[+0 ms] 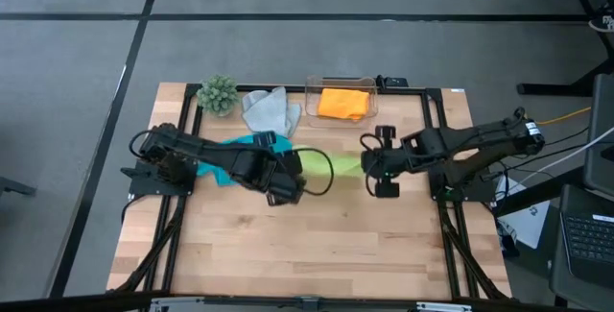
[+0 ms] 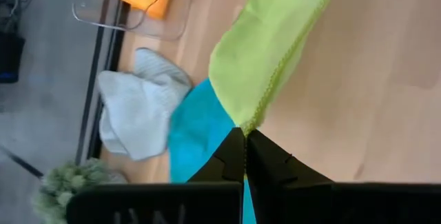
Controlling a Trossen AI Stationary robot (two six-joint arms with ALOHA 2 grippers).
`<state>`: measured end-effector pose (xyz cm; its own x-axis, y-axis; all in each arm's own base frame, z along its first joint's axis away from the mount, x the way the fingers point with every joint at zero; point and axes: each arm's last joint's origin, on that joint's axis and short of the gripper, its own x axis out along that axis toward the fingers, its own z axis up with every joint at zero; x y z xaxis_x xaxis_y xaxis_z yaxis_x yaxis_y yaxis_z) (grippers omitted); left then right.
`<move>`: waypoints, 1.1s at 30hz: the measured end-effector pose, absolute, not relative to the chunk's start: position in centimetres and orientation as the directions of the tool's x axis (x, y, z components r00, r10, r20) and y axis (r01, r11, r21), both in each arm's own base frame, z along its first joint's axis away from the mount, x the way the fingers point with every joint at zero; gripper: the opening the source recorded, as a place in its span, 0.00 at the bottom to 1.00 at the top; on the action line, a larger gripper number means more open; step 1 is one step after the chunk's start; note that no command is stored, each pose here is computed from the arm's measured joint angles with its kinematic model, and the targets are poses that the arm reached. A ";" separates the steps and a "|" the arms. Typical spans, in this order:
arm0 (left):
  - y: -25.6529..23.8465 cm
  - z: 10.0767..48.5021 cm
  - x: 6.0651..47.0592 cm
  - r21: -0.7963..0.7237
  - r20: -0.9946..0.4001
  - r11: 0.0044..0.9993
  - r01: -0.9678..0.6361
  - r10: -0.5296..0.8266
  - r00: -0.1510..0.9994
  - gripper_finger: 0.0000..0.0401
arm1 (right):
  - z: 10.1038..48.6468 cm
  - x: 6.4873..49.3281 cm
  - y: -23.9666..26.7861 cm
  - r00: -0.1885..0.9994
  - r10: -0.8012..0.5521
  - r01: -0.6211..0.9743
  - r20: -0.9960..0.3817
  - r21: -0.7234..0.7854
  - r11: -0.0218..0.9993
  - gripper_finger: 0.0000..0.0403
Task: Fold microfiber towels
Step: Fold the green microfiber cloth
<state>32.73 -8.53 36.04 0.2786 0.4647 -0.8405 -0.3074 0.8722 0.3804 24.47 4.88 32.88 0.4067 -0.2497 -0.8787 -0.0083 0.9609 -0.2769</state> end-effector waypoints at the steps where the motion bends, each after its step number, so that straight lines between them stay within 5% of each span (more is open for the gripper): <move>1: -9.0 36.0 32.6 0.371 -0.840 0.872 -0.318 0.461 0.284 0.00 | 32.9 24.4 5.3 0.407 -0.219 -0.021 -0.887 -0.248 0.968 0.01; 19: -16.4 29.4 33.4 -0.015 -0.931 0.983 -0.185 0.054 0.362 0.00 | 32.5 23.4 11.3 0.438 0.007 -0.095 -0.899 -0.039 0.995 0.01; 33: -18.4 29.4 33.0 -0.094 -0.922 0.989 -0.110 -0.045 0.384 0.00 | 24.8 23.8 16.1 0.290 0.399 -0.209 -0.870 0.350 0.913 0.01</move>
